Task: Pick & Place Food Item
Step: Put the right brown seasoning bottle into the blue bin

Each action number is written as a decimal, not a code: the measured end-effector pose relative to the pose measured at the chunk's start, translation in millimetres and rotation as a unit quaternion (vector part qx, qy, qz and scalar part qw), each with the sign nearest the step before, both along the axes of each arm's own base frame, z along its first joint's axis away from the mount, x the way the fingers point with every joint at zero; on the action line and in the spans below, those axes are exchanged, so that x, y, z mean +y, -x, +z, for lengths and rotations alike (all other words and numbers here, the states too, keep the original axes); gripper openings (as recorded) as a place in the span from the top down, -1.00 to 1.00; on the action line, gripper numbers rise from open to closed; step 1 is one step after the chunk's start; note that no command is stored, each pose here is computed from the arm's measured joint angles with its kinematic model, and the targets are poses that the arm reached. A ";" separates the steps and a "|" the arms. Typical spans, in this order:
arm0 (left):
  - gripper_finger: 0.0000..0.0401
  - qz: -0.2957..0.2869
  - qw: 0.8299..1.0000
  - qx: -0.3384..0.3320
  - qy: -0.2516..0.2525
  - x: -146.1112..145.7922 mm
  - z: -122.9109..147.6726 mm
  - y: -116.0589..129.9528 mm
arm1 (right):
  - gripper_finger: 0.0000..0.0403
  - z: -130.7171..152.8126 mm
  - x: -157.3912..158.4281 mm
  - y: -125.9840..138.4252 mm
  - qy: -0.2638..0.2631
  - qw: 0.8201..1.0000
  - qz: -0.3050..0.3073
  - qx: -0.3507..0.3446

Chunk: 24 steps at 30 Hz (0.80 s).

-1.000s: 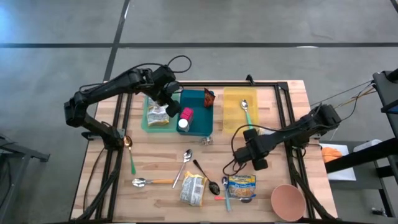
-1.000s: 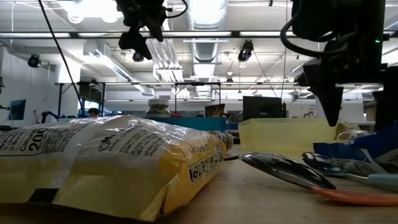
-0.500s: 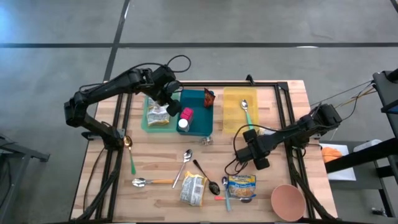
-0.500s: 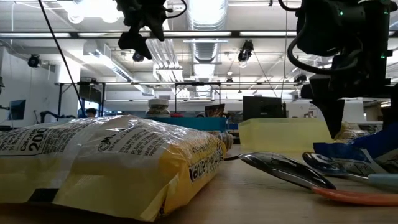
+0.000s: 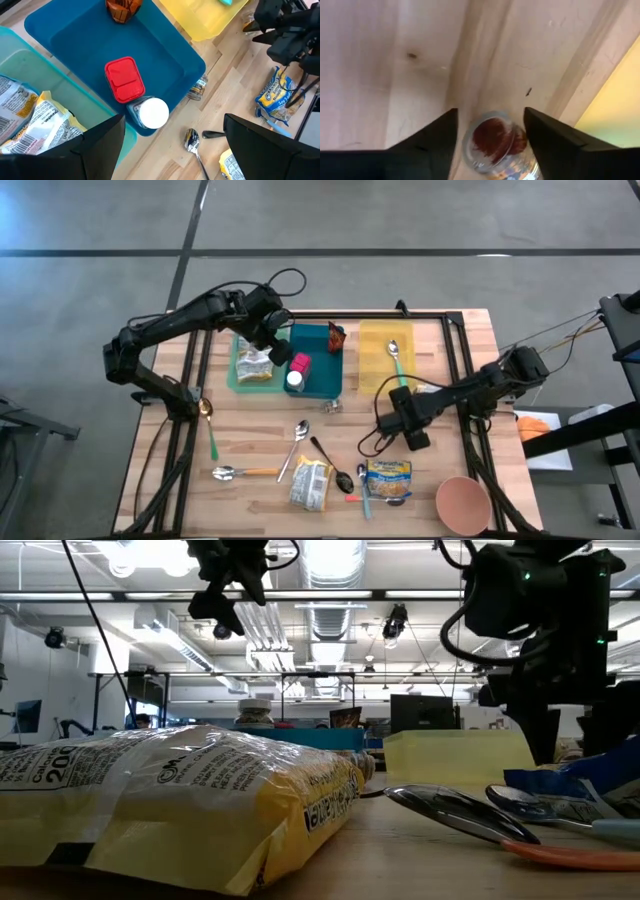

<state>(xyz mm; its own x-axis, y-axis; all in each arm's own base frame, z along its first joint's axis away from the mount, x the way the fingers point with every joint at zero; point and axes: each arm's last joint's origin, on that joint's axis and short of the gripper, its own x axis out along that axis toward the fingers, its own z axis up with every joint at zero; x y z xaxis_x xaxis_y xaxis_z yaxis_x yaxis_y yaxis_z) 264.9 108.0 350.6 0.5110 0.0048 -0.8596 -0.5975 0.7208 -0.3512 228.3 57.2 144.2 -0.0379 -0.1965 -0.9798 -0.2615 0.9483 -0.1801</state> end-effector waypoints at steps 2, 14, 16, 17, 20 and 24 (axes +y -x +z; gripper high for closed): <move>-0.70 0.003 1.000 0.000 0.002 0.0 0.0 0.0 | 0.09 -1.6 -2.8 0.7 0.001 1.000 -0.005 0.002; -0.70 0.003 1.000 0.000 0.004 -0.3 -0.1 -0.2 | 0.47 10.9 -0.3 -8.5 -0.007 0.994 -0.099 -0.044; -0.70 0.003 1.000 0.000 0.004 -0.3 -0.1 -0.2 | 0.47 20.7 1.8 -13.7 -0.015 0.988 -0.134 -0.070; -0.70 0.003 1.000 0.000 0.004 -0.3 -0.1 -0.2 | 0.48 26.8 2.4 -16.2 -0.020 0.984 -0.157 -0.086; -0.70 0.003 1.000 0.000 0.004 -0.3 -0.1 -0.1 | 0.44 47.5 3.6 -21.9 -0.038 0.958 -0.250 -0.139; -0.70 0.003 1.000 0.004 0.006 -0.5 -0.6 0.4 | 0.21 74.3 0.5 -18.7 -0.038 0.873 -0.436 -0.216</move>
